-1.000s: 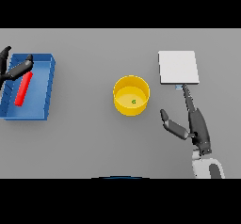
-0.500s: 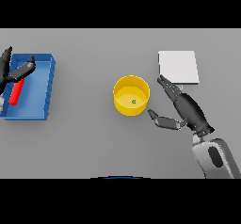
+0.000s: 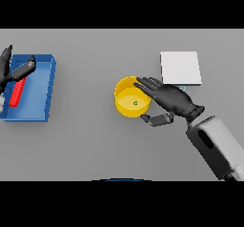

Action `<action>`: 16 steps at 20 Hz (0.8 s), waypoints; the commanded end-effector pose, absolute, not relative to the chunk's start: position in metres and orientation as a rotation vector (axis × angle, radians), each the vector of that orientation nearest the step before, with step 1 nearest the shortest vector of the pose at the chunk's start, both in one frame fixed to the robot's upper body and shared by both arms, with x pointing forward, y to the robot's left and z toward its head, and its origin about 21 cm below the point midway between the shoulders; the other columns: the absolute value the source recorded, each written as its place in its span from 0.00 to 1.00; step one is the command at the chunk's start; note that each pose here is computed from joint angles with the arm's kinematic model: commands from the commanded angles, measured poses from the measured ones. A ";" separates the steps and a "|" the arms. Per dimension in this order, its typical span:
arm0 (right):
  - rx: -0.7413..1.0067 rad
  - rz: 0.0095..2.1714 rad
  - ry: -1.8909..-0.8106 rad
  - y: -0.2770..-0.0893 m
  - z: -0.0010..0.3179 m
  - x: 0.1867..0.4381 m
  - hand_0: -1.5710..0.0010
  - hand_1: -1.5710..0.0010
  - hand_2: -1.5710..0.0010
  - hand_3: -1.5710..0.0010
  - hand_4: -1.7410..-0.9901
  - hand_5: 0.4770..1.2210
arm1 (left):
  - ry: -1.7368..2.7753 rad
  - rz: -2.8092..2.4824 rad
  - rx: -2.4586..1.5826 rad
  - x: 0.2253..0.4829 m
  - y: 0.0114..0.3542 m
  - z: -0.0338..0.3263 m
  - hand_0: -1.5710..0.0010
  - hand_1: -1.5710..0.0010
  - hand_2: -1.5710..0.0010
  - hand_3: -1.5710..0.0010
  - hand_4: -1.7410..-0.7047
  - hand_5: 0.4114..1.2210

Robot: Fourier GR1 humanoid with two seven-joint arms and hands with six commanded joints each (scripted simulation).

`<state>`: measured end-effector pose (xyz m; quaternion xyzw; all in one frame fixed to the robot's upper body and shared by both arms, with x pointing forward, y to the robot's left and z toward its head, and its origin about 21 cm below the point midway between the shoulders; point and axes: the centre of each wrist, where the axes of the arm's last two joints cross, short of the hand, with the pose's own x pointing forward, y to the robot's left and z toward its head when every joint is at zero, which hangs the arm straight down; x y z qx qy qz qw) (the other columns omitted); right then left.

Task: Pick up the red beaker and tilt it to pour out 1 green nut into yellow bowl. Pick up the yellow bowl and place it on the metallic measuring scale.

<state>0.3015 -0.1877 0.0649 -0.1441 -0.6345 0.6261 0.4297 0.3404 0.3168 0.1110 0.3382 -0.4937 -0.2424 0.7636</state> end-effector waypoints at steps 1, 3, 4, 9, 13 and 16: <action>-0.352 1.600 -1.564 -0.186 0.064 0.306 1.00 1.00 1.00 1.00 0.62 0.25 | -1.069 -0.530 0.729 0.342 0.316 0.112 1.00 1.00 1.00 1.00 0.91 0.38; -0.331 1.679 -1.530 -0.179 0.065 0.314 1.00 1.00 1.00 1.00 0.62 0.27 | -1.070 -0.532 0.728 0.341 0.317 0.109 1.00 1.00 1.00 1.00 0.91 0.38; -0.336 1.704 -1.519 -0.176 0.067 0.319 1.00 1.00 1.00 1.00 0.63 0.28 | -1.073 -0.534 0.727 0.341 0.316 0.109 1.00 1.00 1.00 1.00 0.91 0.38; -0.276 1.806 -1.443 -0.158 0.059 0.333 1.00 1.00 1.00 1.00 0.66 0.28 | -1.070 -0.535 0.724 0.340 0.315 0.108 1.00 1.00 1.00 1.00 0.91 0.39; -0.254 1.880 -1.376 -0.148 0.056 0.338 1.00 1.00 1.00 1.00 0.63 0.27 | -1.069 -0.542 0.728 0.342 0.318 0.110 1.00 1.00 1.00 1.00 0.91 0.40; -0.249 1.912 -1.318 -0.146 0.047 0.339 1.00 1.00 1.00 1.00 0.59 0.26 | -1.068 -0.527 0.729 0.344 0.319 0.111 1.00 1.00 1.00 1.00 0.91 0.40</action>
